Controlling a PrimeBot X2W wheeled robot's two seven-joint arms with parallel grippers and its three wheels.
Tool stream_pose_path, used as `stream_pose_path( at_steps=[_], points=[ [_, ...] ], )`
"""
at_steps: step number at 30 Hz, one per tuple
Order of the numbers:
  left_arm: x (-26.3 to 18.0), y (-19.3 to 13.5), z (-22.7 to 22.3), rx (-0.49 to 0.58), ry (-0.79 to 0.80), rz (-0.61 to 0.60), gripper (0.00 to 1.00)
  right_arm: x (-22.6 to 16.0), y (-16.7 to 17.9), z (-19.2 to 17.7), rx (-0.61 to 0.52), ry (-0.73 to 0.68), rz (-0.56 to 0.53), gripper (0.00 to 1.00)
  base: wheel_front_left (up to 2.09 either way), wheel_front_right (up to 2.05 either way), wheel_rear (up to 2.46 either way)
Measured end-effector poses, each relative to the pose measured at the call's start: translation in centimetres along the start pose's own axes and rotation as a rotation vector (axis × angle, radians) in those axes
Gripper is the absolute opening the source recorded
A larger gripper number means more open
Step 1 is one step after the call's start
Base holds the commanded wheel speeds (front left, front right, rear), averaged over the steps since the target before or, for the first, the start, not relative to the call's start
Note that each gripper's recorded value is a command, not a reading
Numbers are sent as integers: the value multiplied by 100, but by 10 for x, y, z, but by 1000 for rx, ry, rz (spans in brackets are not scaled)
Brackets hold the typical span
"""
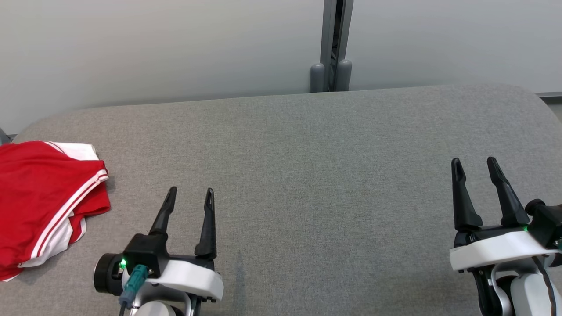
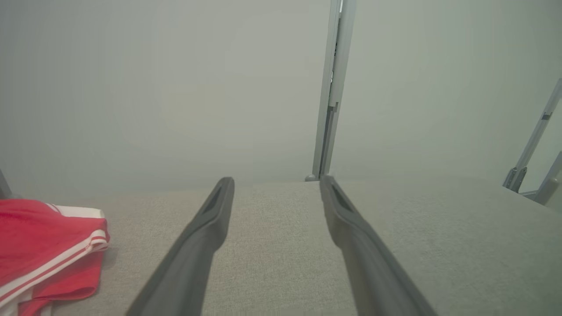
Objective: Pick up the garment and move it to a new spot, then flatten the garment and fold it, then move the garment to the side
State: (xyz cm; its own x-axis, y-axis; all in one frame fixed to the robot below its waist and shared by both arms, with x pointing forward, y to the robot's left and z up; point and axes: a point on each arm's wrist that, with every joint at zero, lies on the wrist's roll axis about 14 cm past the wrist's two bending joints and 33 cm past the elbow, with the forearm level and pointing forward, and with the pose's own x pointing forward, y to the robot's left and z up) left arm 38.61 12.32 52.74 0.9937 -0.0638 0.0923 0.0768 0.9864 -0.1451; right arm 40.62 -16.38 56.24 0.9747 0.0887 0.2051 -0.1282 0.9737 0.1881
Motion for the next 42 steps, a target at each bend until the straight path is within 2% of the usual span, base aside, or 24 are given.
stream_pose_path(
  at_steps=[11,22,36,42],
  points=[
    [-7,2,-6,43,6,16,100,-3,6,-11,-7,20,19,100,0,0,0],
    [-14,5,-23,92,44,15,100,-9,-2,-31,-51,76,1,100,0,0,0],
    [-19,2,-19,159,15,4,100,-10,8,-30,-121,59,46,100,0,0,0],
    [-19,2,-21,156,19,1,100,-11,7,-32,-115,65,43,100,0,0,0]
  ],
)
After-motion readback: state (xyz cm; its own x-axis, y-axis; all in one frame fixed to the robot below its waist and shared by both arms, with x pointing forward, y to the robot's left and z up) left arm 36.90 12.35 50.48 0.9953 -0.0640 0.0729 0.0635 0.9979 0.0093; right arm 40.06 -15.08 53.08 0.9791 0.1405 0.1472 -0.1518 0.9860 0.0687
